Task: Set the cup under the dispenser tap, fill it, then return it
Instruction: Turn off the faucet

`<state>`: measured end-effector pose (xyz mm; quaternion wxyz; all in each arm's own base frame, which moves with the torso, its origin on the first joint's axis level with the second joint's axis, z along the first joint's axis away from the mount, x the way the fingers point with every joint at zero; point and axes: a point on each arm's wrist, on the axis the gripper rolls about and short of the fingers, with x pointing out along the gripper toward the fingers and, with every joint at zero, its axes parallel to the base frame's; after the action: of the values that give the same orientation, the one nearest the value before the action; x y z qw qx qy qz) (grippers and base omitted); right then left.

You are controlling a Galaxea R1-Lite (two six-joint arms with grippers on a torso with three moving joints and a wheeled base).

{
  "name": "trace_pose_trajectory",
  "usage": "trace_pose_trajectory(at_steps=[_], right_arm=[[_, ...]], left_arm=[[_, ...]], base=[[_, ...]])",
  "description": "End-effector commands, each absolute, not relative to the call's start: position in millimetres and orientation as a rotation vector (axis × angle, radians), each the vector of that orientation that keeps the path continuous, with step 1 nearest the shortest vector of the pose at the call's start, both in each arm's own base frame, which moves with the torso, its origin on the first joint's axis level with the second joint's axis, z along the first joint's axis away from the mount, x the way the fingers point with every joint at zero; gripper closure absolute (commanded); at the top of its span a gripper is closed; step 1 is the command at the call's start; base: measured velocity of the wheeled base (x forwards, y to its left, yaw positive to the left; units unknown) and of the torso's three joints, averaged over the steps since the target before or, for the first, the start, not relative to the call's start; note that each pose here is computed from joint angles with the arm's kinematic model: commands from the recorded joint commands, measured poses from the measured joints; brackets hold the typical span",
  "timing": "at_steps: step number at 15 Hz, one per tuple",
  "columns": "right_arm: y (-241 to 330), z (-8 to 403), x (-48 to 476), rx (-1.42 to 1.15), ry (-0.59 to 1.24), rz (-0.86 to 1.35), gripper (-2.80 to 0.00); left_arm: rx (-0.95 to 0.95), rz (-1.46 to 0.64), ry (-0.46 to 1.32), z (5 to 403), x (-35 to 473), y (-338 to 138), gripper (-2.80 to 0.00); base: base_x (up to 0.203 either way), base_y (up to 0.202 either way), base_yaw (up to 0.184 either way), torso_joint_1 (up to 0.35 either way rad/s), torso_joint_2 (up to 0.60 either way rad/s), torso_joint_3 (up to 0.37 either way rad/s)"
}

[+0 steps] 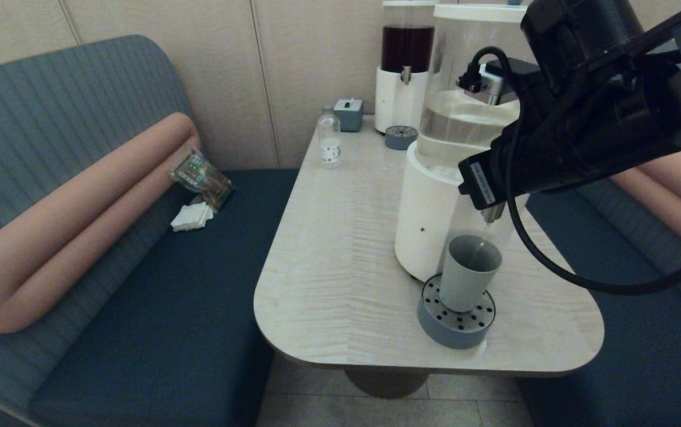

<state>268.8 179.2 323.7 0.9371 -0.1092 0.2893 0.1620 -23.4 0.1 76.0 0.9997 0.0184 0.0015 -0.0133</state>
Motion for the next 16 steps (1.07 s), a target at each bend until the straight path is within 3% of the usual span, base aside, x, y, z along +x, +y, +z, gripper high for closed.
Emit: trace_pose_trajectory(at_steps=[1, 16], right_arm=[[180.0, 321.9, 271.3, -0.226, 0.592, 0.328, 0.00], [180.2, 318.2, 283.7, -0.229, 0.562, 0.261, 0.00]], left_arm=[[0.037, -0.026, 0.003, 76.0, -23.4, 0.1, 0.00], [0.037, -0.026, 0.002, 76.3, -23.5, 0.1, 0.00]], base=[[0.000, 0.000, 0.000, 0.000, 0.00, 0.000], [0.000, 0.000, 0.000, 0.000, 0.00, 0.000]])
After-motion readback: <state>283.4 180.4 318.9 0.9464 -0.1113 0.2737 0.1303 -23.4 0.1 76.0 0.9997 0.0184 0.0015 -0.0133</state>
